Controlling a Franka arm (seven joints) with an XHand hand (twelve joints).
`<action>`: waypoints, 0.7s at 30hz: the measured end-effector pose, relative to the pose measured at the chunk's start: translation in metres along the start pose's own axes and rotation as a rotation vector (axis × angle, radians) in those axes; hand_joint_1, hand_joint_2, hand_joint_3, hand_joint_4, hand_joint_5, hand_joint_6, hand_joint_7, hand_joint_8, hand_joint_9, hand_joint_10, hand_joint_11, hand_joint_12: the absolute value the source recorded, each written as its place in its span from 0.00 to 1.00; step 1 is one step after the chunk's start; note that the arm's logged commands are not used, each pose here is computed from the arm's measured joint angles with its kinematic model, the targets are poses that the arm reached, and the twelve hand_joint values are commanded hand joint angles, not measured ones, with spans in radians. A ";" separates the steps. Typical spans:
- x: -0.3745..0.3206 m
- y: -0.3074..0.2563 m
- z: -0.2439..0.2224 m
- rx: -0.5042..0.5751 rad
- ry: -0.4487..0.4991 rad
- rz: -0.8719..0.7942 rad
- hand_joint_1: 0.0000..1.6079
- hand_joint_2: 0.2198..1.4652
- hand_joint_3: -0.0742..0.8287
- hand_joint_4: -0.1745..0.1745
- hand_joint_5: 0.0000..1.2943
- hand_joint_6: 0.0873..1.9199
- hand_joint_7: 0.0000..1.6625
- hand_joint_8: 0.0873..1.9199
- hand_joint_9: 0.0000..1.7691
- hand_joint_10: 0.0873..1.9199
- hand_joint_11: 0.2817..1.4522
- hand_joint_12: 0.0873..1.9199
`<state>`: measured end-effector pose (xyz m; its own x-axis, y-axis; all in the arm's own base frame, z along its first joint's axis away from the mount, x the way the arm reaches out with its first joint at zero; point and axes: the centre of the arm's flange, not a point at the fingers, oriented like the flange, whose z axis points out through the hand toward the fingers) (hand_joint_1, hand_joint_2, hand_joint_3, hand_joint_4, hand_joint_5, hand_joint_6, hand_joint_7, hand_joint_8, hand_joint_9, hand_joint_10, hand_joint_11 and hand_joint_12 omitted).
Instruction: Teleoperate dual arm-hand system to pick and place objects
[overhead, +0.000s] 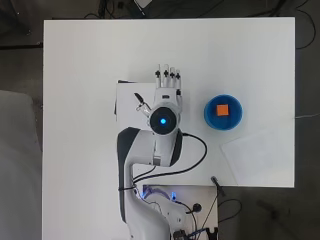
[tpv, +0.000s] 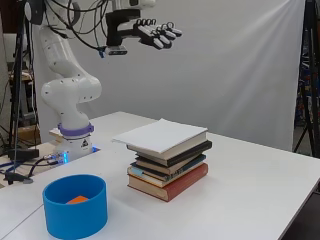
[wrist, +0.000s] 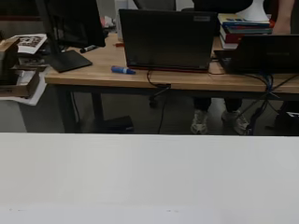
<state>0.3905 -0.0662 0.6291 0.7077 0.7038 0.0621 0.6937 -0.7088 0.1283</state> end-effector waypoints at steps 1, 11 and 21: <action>0.003 -0.003 0.000 0.005 0.003 -0.011 0.04 0.57 0.08 0.61 0.05 0.00 0.10 0.00 0.19 0.00 0.16 0.00; 0.019 -0.008 0.006 0.025 0.002 -0.046 0.02 0.59 0.09 0.60 0.05 0.00 0.10 0.00 0.19 0.00 0.16 0.00; 0.028 0.008 0.018 0.035 -0.036 -0.053 0.00 0.59 0.09 0.60 0.04 0.00 0.09 0.00 0.19 0.00 0.16 0.00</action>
<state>0.4185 -0.0532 0.6139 0.6738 0.7386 0.0203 0.7341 -0.6723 0.0954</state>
